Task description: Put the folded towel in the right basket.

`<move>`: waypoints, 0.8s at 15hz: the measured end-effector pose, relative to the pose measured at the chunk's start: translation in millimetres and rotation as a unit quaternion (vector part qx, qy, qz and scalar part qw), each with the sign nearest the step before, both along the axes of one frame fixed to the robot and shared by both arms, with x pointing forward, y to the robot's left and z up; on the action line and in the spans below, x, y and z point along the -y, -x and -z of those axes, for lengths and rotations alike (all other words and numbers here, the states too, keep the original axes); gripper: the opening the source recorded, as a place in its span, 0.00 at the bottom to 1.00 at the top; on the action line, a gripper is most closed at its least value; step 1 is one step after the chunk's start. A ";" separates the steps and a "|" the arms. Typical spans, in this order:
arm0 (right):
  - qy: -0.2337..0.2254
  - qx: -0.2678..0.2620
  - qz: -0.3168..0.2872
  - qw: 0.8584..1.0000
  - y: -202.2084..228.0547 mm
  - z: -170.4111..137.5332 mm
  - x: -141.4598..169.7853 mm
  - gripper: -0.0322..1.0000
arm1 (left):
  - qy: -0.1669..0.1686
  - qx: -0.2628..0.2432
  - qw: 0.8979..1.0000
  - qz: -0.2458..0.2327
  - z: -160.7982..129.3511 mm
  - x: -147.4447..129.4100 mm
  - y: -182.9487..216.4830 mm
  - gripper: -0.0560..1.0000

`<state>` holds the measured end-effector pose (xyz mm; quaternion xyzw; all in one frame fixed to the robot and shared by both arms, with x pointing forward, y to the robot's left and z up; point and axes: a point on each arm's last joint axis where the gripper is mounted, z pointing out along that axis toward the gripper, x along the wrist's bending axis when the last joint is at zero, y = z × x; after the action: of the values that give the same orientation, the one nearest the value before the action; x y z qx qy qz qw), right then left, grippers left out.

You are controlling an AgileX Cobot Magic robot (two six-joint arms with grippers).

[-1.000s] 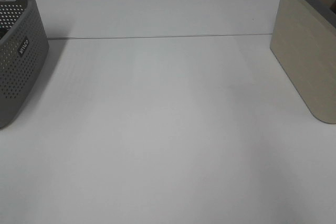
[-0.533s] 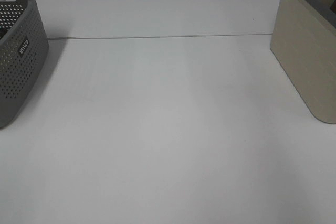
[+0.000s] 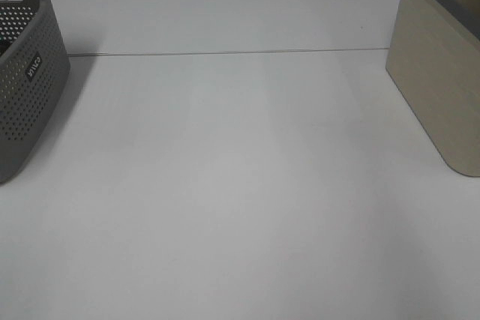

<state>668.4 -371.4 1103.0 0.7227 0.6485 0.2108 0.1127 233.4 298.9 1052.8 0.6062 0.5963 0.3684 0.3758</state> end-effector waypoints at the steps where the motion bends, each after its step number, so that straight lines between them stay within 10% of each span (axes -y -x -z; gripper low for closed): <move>1: -0.016 0.019 -0.003 1.000 5.7 -14.2 -5.5 0.74 | 0.000 0.000 1.000 0.000 0.0 0.0 0.0 0.97; 7: -0.002 0.090 -0.091 0.992 46.2 -77.4 -80.4 0.74 | 0.000 0.000 1.000 0.000 0.0 0.0 0.0 0.97; 12: 0.023 0.055 -0.106 0.993 108.4 -72.1 -91.7 0.74 | 0.000 0.000 1.000 0.000 0.0 0.0 0.0 0.97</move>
<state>560.1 -279.7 1175.0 0.6344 0.7191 0.2460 0.1413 233.4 298.9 1052.8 0.6062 0.5963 0.3684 0.3758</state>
